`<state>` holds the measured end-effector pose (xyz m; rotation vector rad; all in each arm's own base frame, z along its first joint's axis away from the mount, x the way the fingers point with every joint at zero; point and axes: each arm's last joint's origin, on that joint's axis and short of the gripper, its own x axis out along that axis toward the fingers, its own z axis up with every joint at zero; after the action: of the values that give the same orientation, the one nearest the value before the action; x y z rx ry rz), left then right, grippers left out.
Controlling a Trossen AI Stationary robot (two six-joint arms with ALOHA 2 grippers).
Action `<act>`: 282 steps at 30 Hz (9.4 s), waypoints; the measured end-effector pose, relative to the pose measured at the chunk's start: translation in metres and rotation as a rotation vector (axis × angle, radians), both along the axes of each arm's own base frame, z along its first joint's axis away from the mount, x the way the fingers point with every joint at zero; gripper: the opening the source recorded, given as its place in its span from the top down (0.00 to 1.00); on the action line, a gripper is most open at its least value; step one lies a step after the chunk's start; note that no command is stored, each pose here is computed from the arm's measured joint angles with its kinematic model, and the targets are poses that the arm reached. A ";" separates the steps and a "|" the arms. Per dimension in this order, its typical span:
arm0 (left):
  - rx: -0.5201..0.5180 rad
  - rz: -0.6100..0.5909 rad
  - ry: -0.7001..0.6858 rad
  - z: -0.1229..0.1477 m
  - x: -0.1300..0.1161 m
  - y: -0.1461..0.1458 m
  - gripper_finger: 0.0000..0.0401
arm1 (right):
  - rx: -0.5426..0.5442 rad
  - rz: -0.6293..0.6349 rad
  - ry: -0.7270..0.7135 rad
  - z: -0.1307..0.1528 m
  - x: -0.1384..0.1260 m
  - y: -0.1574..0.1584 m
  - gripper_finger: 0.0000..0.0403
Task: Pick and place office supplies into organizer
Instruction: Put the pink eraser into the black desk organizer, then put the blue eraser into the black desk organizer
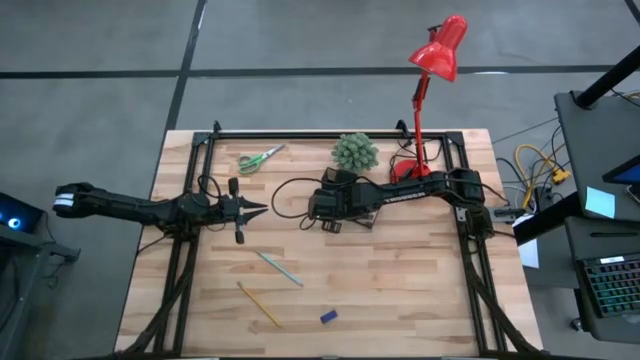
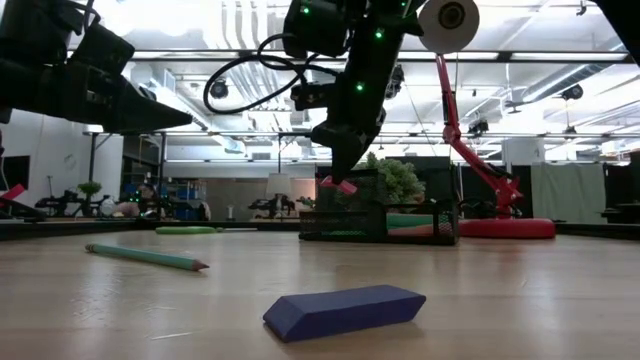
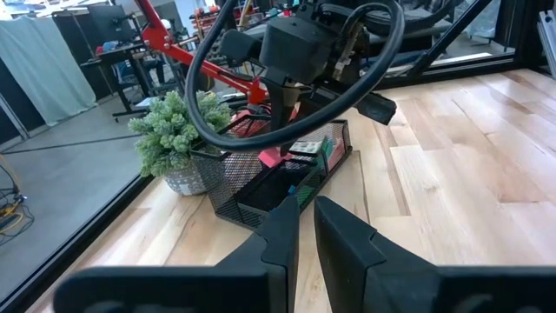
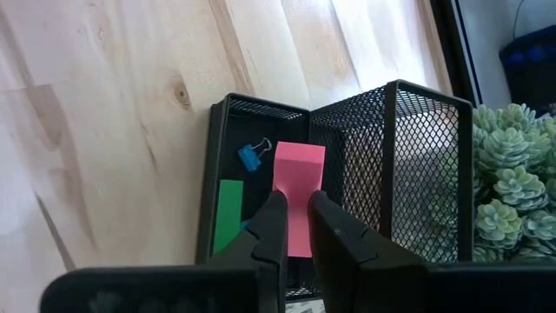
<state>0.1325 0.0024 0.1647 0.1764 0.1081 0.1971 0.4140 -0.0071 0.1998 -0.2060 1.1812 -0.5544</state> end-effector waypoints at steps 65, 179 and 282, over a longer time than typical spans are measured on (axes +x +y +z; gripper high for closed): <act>0.000 0.001 0.000 0.000 0.000 0.000 0.93 | 0.038 -0.002 -0.035 0.002 0.003 0.002 0.92; 0.056 -0.003 -0.041 0.018 0.003 0.000 0.93 | 0.536 0.784 -0.093 -0.006 -0.030 0.199 0.45; 0.057 -0.003 -0.033 0.017 0.004 0.000 0.93 | 0.556 0.828 -0.090 -0.086 -0.039 0.219 0.80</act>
<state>0.1363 0.0024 0.1813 0.2300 0.0689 0.2000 0.3749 0.2123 0.1141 -0.1692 1.0087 0.4851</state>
